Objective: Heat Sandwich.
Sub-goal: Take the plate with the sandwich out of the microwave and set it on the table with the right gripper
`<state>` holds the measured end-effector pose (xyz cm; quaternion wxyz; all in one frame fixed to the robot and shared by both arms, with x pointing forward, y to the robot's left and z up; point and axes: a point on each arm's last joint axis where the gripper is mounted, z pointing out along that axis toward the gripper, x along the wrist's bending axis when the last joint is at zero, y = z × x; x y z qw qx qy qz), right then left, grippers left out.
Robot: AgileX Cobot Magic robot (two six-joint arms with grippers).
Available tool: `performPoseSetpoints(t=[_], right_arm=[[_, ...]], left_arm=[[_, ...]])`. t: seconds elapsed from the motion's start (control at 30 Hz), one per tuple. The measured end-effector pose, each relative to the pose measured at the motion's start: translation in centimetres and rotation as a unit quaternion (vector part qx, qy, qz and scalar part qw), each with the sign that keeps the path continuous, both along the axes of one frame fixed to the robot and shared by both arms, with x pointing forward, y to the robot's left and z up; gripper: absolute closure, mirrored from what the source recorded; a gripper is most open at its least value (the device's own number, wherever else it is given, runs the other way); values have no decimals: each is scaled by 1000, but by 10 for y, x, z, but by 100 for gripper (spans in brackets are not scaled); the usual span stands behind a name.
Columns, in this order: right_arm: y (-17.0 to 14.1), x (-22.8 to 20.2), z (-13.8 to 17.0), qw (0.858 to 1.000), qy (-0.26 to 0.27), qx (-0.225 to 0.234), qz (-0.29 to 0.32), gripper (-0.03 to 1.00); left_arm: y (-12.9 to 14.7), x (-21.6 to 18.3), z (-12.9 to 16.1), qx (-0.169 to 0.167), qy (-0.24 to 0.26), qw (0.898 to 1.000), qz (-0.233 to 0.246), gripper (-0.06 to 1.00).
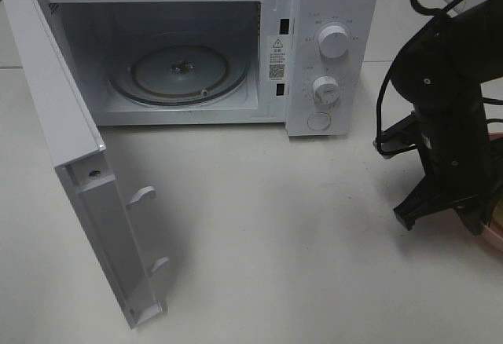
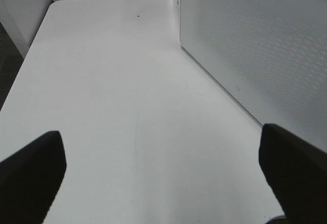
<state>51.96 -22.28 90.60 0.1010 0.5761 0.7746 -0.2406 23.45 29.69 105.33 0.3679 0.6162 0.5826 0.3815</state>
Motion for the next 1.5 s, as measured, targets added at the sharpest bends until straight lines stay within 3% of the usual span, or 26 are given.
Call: performPoseSetpoints(t=[0.17, 0.57, 0.73, 0.83, 1.0, 1.23, 1.5], right_arm=[[0, 1, -9, 1000, -7, -5, -27, 91], [-1, 2, -10, 1000, -11, -2, -27, 87], [-1, 2, -9, 1000, -8, -5, -29, 78], [-1, 2, -6, 1000, -14, -3, -28, 65], [0, 0, 7, 999, -26, 14, -28, 54], [3, -8, 47, 996, -52, 79, 4, 36], [2, -24, 100, 981, -127, 140, 35, 17]], left_arm=[[0, 0, 0, 0, 0, 1000, 0, -2], [0, 0, 0, 0, 0, 1000, 0, -2], [0, 0, 0, 0, 0, 1000, 0, -2], [0, 0, 0, 0, 0, 1000, 0, -2], [0, 0, 0, 0, 0, 1000, 0, -2], [0, 0, 0, 0, 0, 1000, 0, -2], [0, 0, 0, 0, 0, 1000, 0, -2]])
